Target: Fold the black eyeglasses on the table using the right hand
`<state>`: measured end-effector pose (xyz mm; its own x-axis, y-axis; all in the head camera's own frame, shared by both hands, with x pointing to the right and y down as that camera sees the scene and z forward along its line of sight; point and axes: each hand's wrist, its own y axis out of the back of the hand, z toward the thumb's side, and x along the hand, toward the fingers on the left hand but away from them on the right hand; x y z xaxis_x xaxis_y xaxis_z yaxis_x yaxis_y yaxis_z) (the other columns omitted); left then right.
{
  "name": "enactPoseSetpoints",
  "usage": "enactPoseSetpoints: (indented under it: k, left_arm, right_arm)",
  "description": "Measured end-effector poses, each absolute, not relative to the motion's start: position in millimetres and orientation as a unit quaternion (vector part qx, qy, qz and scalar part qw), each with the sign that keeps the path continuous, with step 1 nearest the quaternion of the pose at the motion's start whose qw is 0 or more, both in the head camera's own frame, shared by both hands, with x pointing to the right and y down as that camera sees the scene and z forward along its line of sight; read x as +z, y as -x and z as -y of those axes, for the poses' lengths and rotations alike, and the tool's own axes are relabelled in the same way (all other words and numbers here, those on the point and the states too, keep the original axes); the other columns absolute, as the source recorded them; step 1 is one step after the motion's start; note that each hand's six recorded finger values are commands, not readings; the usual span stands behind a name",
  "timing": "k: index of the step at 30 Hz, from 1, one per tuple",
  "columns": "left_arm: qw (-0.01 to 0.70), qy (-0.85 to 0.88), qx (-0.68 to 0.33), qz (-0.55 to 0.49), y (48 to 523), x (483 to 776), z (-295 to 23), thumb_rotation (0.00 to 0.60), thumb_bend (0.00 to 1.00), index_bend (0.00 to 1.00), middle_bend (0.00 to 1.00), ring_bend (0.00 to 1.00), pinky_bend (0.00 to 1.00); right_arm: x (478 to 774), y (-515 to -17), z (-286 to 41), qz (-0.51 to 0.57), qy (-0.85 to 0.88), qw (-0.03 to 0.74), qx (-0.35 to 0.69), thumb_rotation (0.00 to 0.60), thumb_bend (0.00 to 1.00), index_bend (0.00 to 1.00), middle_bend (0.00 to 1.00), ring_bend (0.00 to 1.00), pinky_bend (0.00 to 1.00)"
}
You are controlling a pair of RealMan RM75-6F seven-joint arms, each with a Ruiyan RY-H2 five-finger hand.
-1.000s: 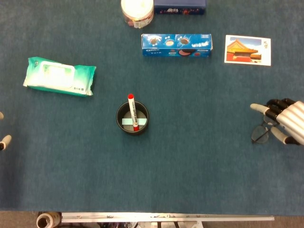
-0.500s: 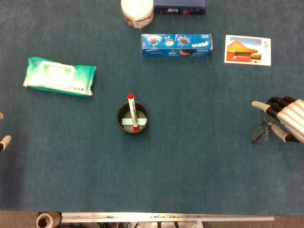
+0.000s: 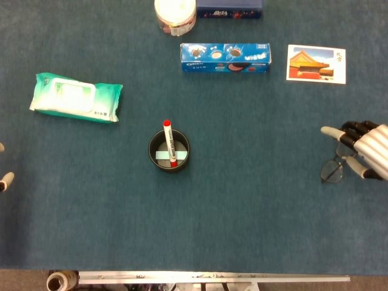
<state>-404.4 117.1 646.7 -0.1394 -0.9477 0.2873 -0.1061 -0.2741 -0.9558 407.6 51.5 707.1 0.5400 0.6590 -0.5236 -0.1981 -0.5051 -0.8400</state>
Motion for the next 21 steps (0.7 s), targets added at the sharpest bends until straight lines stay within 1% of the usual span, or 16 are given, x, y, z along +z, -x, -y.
enactPoseSetpoints:
  k: [7, 21]
  left_arm:
    - [0.361, 0.547, -0.581, -0.482, 404.6, 646.8, -118.9, 0.6, 0.04, 0.45, 0.38, 0.31, 0.51]
    - [0.357, 0.546, -0.585, -0.482, 407.3, 648.8, -120.7, 0.6, 0.04, 0.45, 0.38, 0.31, 0.51]
  right_arm:
    - [704.1, -408.4, -50.1, 0.167, 0.738, 0.472, 0.452, 0.6, 0.47, 0.14, 0.32, 0.21, 0.33]
    - [713.9, -412.5, -46.8, 0.173, 0.734, 0.469, 0.461, 0.6, 0.47, 0.14, 0.32, 0.21, 0.33]
